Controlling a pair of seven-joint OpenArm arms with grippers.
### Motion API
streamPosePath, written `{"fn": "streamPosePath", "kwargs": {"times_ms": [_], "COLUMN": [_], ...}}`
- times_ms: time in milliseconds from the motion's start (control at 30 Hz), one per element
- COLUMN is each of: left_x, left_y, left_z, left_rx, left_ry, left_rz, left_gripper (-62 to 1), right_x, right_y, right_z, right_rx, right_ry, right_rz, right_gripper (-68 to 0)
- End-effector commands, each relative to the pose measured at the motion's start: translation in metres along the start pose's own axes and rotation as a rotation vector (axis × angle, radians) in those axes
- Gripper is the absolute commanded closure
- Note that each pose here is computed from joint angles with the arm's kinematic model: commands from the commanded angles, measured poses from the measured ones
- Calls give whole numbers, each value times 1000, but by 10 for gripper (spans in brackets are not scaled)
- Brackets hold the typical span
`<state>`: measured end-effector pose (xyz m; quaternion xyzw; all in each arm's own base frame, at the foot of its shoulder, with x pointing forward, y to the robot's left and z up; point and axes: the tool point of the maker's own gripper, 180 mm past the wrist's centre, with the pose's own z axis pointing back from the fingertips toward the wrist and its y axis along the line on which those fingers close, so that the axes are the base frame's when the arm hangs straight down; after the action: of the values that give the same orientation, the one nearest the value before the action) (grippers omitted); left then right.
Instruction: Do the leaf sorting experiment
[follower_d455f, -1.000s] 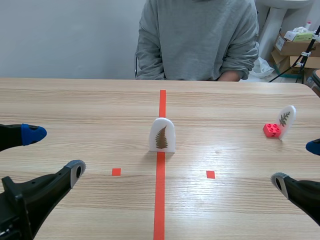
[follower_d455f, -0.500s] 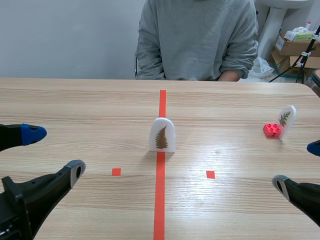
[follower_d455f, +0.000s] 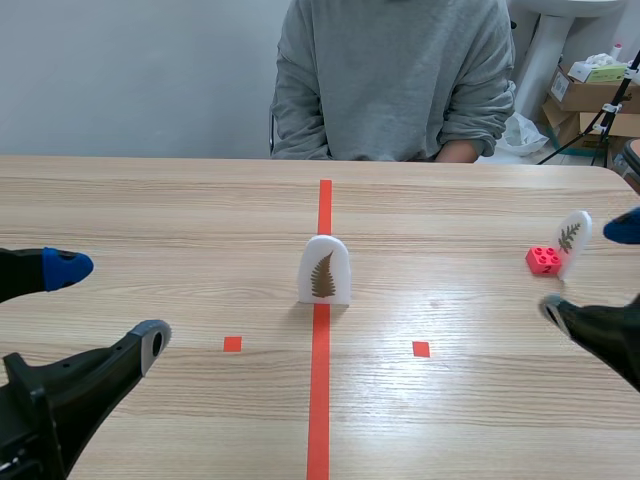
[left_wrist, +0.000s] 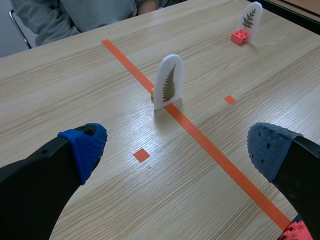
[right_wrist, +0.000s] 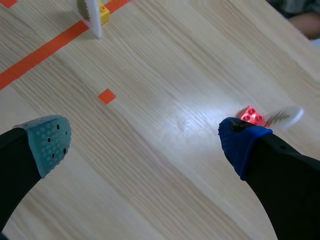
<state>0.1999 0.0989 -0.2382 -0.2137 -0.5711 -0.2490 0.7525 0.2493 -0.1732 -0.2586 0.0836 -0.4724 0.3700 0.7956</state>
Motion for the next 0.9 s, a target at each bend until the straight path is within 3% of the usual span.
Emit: {"fn": "streamPosePath", "kwargs": {"times_ms": [0, 133, 433, 667, 867], "left_x": [11, 11, 11, 10, 8], "left_y": [-1, -1, -1, 1, 2], "left_z": [-1, -1, -1, -1, -1], "left_rx": [-1, -1, -1, 10, 19], "left_ry": [-37, -37, -36, -29, -20], "left_rz": [-6, -6, -6, -9, -2], "left_gripper": [-602, -602, -602, -602, -602], "right_x": [6, 9, 32, 56, 62], "right_y": [-4, -4, 0, 34, 66], "right_z": [-12, -45, -121, -185, -213], "right_rx": [17, 60, 156, 263, 329], "right_ry": [-10, -4, -47, -53, -61], "right_rz": [39, 96, 133, 160, 128], "right_gripper": [-606, -606, -606, -606, -606]}}
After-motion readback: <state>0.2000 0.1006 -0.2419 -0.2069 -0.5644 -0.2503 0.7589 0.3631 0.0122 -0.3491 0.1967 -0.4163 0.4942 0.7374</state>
